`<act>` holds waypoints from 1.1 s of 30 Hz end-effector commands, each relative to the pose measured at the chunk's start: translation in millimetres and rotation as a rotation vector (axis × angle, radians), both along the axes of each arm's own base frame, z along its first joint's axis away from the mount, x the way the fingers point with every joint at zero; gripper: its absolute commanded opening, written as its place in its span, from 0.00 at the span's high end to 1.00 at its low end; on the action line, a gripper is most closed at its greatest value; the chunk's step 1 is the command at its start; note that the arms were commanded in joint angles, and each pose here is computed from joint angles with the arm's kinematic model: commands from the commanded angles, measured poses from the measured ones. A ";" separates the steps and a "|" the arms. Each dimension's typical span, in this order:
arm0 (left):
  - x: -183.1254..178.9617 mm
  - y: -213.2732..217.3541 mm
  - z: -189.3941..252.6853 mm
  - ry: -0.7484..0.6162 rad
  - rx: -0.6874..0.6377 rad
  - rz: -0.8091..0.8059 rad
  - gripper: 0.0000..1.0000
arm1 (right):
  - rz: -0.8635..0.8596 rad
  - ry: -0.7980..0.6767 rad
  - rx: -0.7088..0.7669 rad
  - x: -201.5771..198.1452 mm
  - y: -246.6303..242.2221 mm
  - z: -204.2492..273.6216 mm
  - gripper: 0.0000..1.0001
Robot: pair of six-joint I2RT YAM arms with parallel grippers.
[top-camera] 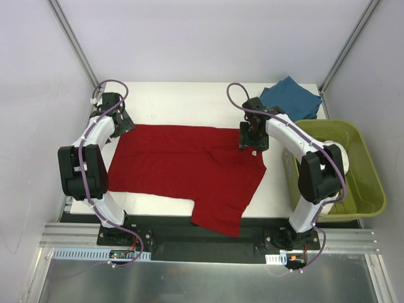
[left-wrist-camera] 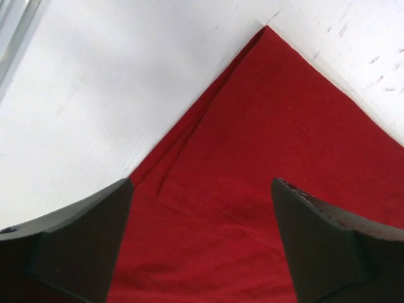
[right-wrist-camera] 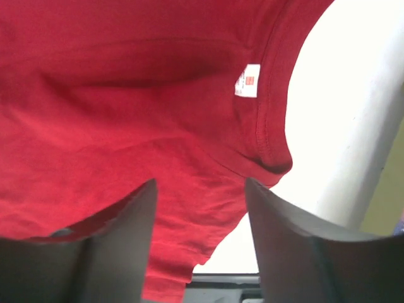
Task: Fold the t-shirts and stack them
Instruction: Fold the flattened tshirt in 1/3 of the way
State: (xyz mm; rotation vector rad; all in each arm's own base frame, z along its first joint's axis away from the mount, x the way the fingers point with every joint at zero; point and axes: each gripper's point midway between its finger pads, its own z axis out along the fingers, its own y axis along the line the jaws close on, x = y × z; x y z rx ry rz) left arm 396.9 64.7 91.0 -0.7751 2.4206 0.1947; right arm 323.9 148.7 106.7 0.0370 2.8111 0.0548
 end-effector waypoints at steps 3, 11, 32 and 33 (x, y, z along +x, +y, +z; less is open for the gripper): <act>-12.7 15.5 22.5 -0.024 0.065 0.036 0.01 | 0.034 -0.006 -0.139 -8.0 -8.7 -0.8 0.22; -9.2 7.6 24.0 -0.041 0.018 0.018 0.01 | 0.366 -0.183 -0.113 -12.0 66.3 23.4 0.03; -13.3 18.9 19.6 -0.041 -0.019 0.070 0.01 | 0.289 -0.104 -0.062 13.0 140.4 -57.0 0.90; -13.4 19.2 20.1 -0.043 -0.020 0.070 0.01 | 0.304 -0.076 -0.060 5.4 138.6 -54.3 0.92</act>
